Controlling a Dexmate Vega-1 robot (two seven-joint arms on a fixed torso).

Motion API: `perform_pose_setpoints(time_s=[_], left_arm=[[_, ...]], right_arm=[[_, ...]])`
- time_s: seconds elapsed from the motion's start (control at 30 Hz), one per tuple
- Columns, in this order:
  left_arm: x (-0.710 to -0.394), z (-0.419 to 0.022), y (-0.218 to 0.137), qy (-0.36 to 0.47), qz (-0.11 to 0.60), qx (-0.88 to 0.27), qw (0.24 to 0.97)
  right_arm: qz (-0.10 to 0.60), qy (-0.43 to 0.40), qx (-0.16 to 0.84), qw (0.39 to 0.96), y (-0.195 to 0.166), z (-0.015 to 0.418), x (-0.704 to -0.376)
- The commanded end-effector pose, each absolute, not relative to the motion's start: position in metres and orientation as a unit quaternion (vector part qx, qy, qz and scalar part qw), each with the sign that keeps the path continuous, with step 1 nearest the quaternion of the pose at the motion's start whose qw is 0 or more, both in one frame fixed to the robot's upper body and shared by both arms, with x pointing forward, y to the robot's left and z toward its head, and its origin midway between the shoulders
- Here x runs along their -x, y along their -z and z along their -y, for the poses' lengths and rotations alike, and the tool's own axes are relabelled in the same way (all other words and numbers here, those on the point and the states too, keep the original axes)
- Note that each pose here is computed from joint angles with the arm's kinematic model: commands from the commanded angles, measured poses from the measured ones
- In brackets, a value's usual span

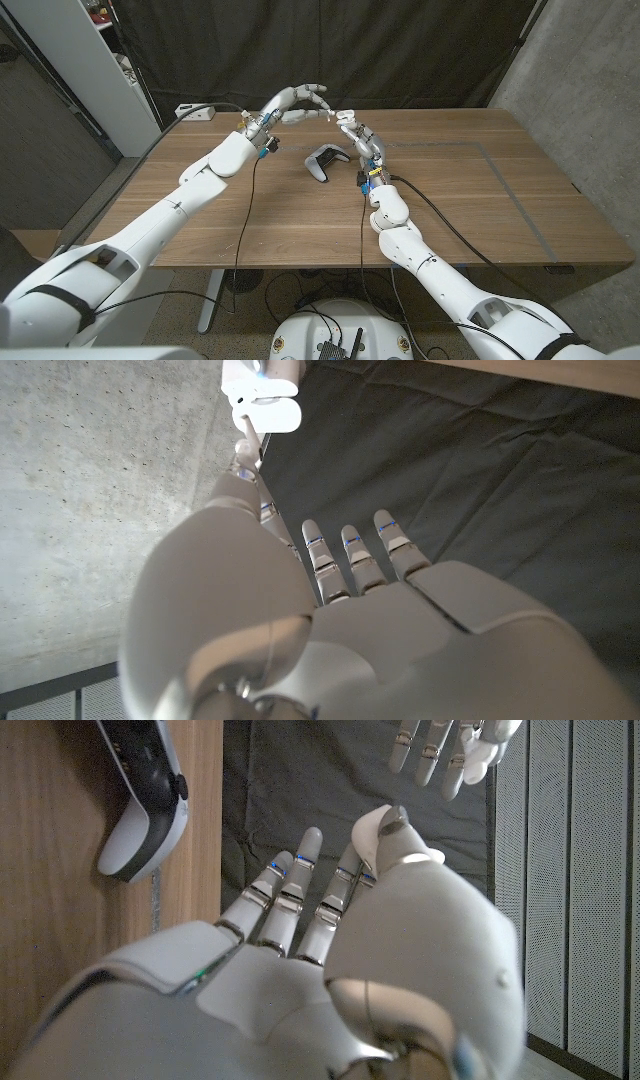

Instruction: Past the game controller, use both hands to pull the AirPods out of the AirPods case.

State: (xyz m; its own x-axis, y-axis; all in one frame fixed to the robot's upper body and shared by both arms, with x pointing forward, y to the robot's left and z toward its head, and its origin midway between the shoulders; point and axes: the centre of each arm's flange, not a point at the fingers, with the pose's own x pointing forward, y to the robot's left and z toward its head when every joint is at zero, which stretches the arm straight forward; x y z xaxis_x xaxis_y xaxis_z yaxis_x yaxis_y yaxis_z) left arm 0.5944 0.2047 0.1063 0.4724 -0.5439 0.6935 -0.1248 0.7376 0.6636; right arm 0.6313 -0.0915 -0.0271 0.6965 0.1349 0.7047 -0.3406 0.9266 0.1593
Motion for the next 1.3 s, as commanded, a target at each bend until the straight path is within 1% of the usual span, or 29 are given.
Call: perform_pose_setpoints(time_s=[0.03,0.13,0.57,1.0,1.3], left_arm=[[-0.584,-0.227,-0.09,0.128,0.442,-0.327,0.825],[-0.586,-0.233,-0.087,0.151,0.416,-0.331,0.834],[-0.582,-0.259,-0.059,0.156,0.345,-0.336,0.862],[-0.575,-0.269,-0.022,0.137,0.309,-0.324,0.883],[-0.58,-0.275,0.005,0.118,0.274,-0.329,0.896]], right_arm=[[0.372,-0.123,-0.14,0.909,0.026,0.098,-0.631],[0.373,-0.124,-0.14,0.909,0.026,0.098,-0.631],[0.38,-0.133,-0.129,0.906,0.024,0.093,-0.628],[0.389,-0.144,-0.127,0.901,0.02,0.096,-0.623],[0.385,-0.149,-0.124,0.902,0.018,0.101,-0.622]])
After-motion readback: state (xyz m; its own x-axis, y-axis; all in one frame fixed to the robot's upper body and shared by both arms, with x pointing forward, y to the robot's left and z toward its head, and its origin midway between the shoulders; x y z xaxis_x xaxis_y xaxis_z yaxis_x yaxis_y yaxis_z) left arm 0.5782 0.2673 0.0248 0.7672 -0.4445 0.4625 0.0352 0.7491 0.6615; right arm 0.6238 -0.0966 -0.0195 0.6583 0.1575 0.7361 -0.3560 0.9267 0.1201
